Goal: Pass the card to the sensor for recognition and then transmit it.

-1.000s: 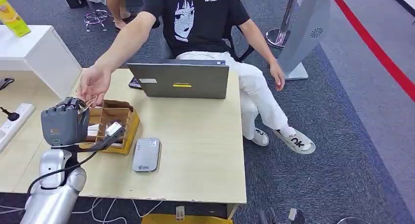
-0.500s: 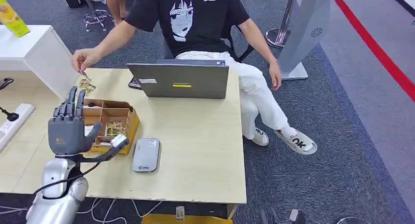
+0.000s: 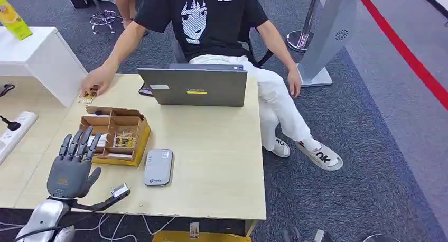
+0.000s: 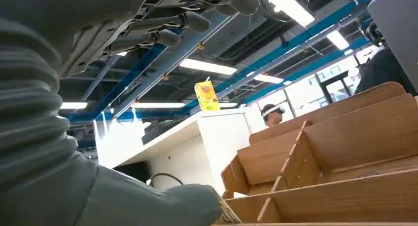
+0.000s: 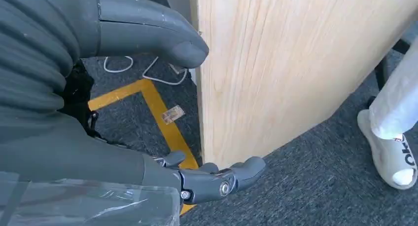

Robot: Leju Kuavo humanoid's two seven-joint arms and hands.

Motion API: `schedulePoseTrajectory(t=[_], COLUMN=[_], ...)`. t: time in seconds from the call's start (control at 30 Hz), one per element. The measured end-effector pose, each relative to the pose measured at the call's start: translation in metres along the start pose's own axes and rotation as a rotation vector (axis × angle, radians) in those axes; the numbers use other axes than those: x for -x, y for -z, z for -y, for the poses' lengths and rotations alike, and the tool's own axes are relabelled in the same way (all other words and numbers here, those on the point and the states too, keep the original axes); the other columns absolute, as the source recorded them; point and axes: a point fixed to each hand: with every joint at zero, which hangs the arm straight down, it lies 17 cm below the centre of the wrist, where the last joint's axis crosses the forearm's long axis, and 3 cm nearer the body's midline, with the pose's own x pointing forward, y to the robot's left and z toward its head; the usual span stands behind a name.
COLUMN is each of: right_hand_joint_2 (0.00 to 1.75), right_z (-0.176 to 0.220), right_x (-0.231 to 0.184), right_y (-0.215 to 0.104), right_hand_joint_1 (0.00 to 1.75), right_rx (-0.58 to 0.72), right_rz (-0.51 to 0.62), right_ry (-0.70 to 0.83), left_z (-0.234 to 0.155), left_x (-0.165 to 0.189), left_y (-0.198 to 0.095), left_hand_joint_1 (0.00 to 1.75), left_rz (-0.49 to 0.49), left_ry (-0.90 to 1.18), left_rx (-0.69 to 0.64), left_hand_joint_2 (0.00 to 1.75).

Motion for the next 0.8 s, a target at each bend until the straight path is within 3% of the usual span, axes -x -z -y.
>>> schedulePoseTrajectory(t=[0.23, 0.63, 0.8], right_hand_joint_2=[1.75, 1.75, 1.75], right_z=[0.000, -0.001, -0.004], right_x=[0.000, 0.000, 0.001], right_y=[0.000, -0.001, -0.001], right_hand_joint_1=[0.00, 0.00, 0.00], right_rx=[-0.001, -0.007, -0.017], right_rz=[0.000, 0.003, -0.002], right_ry=[0.003, 0.012, 0.003], left_z=[0.004, 0.007, 0.025], left_x=[0.006, 0.046, 0.073], left_y=[-0.005, -0.029, -0.043], left_hand_joint_1=[0.00, 0.00, 0.00], left_rz=[-0.001, -0.074, -0.127], left_ry=[0.017, 0.015, 0.012], left_rx=[0.021, 0.027, 0.075], left_hand_joint_2=[1.75, 1.75, 1.75])
